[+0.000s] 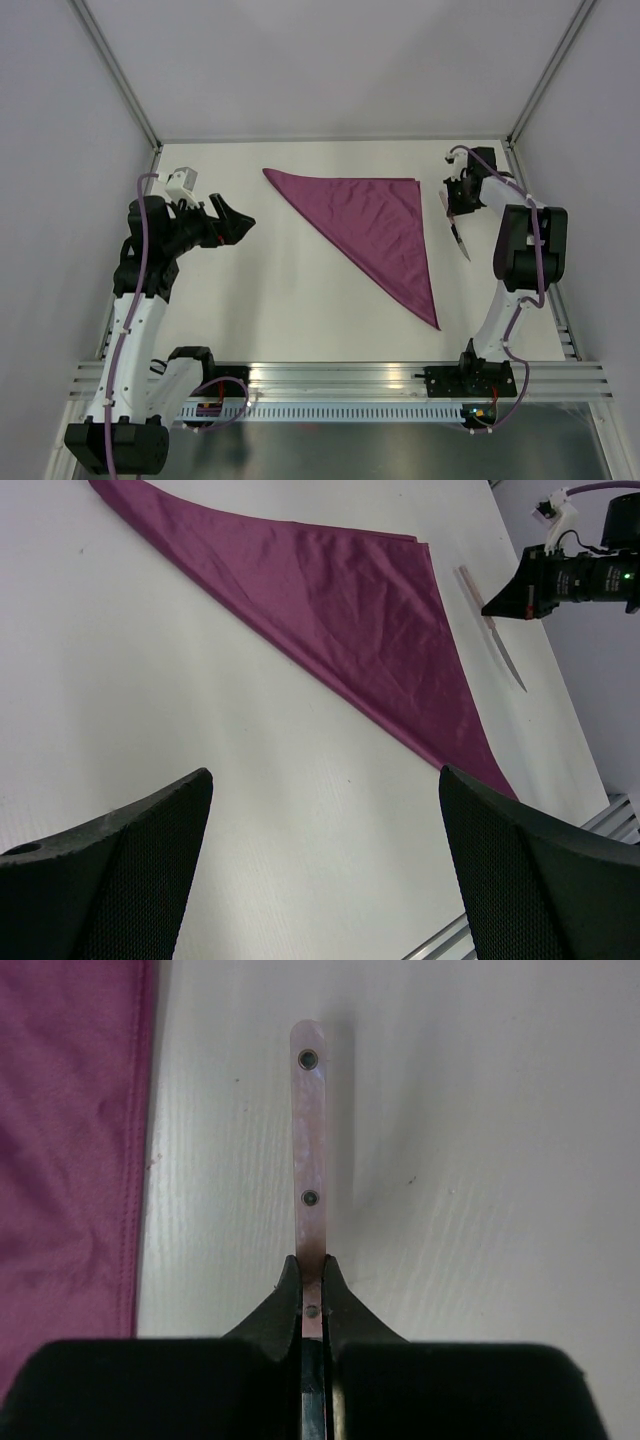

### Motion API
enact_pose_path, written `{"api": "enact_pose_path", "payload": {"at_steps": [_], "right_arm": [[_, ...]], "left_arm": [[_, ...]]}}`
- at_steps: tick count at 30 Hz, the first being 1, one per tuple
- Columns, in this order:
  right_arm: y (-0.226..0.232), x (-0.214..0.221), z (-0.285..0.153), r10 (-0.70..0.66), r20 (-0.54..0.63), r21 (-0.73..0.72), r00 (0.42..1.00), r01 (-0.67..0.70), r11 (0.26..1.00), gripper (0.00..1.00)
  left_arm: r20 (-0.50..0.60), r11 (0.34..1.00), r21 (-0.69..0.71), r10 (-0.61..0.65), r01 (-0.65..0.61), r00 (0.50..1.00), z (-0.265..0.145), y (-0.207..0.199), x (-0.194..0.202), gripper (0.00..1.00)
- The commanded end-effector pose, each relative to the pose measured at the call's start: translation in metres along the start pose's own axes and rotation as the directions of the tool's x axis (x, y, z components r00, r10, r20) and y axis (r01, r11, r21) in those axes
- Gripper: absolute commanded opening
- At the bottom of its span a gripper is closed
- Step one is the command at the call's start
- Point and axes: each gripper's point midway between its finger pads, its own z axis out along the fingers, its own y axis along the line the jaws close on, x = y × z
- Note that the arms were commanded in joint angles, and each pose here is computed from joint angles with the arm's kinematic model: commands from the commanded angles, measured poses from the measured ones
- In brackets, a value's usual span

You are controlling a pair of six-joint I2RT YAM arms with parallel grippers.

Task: Fold the napkin, place the utensils inside, and roll it up
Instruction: Pick up the knife at the center of the board, then place the knife on the napkin.

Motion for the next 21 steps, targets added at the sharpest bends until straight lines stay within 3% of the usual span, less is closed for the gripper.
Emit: {"api": "enact_pose_path", "payload": {"at_steps": [1, 4, 9, 13, 21], "right_arm": [[0.012, -0.046, -0.063, -0.029, 0.115, -0.040, 0.993, 0.034, 0.999, 0.00], [0.034, -0.054, -0.086, -0.072, 0.139, -0.068, 0.988, 0.082, 0.994, 0.00], [0.112, -0.049, -0.101, -0.177, 0.131, -0.169, 0.976, 0.198, 0.966, 0.00], [0.181, -0.036, -0.094, -0.239, 0.097, -0.269, 0.966, 0.257, 0.928, 0.00], [0.264, -0.018, -0.065, -0.311, 0.070, -0.325, 0.948, 0.316, 0.891, 0.00]], "left_arm": [[0.052, 1.000, -0.001, -0.017, 0.017, 0.998, -0.002, -0.005, -0.019, 0.97], [0.061, 1.000, -0.008, -0.013, 0.013, 0.998, -0.003, -0.006, -0.024, 0.97], [0.072, 1.000, -0.016, -0.019, 0.020, 0.997, -0.005, -0.008, -0.032, 0.97], [0.087, 1.000, -0.017, -0.019, 0.020, 0.996, -0.008, -0.011, -0.040, 0.96], [0.091, 0.999, -0.028, -0.021, 0.024, 0.996, -0.011, -0.012, -0.044, 0.96]]}}
